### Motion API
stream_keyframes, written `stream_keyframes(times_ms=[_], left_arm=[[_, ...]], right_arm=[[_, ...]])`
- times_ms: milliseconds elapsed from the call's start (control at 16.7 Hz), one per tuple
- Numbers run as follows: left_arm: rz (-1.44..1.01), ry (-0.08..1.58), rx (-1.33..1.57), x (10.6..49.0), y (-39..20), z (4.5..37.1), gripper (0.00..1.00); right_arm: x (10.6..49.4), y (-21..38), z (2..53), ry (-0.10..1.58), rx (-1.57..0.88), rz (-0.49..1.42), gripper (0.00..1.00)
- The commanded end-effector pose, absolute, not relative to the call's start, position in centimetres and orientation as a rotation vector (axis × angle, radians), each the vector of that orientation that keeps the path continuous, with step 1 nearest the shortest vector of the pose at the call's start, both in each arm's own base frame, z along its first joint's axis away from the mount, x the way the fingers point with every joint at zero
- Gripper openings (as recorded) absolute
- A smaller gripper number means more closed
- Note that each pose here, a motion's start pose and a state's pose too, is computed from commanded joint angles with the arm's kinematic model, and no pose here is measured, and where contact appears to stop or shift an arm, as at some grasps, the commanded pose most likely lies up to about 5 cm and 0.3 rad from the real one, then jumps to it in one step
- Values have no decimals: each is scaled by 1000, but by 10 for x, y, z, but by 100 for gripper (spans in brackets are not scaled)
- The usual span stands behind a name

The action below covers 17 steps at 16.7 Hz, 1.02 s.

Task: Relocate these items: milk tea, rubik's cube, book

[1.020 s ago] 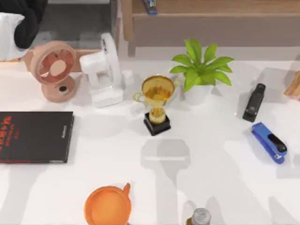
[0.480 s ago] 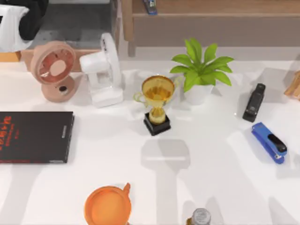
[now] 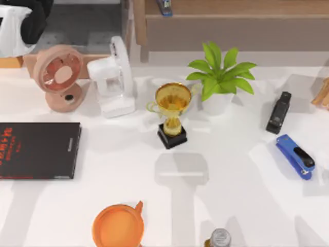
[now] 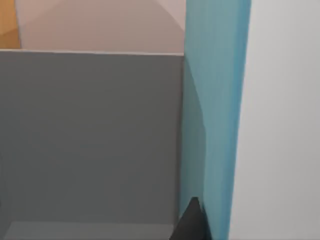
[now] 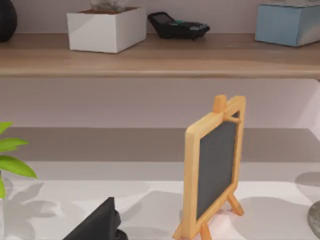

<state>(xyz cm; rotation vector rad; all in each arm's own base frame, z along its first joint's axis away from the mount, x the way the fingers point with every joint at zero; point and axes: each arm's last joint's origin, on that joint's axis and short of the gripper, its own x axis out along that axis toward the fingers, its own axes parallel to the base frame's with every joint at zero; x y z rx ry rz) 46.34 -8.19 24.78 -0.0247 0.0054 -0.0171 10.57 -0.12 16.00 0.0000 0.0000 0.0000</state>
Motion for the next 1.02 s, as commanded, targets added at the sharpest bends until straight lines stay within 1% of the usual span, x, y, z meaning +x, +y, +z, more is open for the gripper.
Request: stream_keyframes(times_ms=[240,300,840,1020], left_arm=[[-17,5,-25,463,-82,248,2],[-17,5,-25,463,-82,248,0],[-19,4,-24,462,-83,249,0],[-19,4,-24,455,-83,256,0]], right_arm=[[106,-1,160,0,0,0,100],[106,-1,160,0,0,0,100],[106,-1,160,0,0,0,100],[106,-1,160,0,0,0,100]])
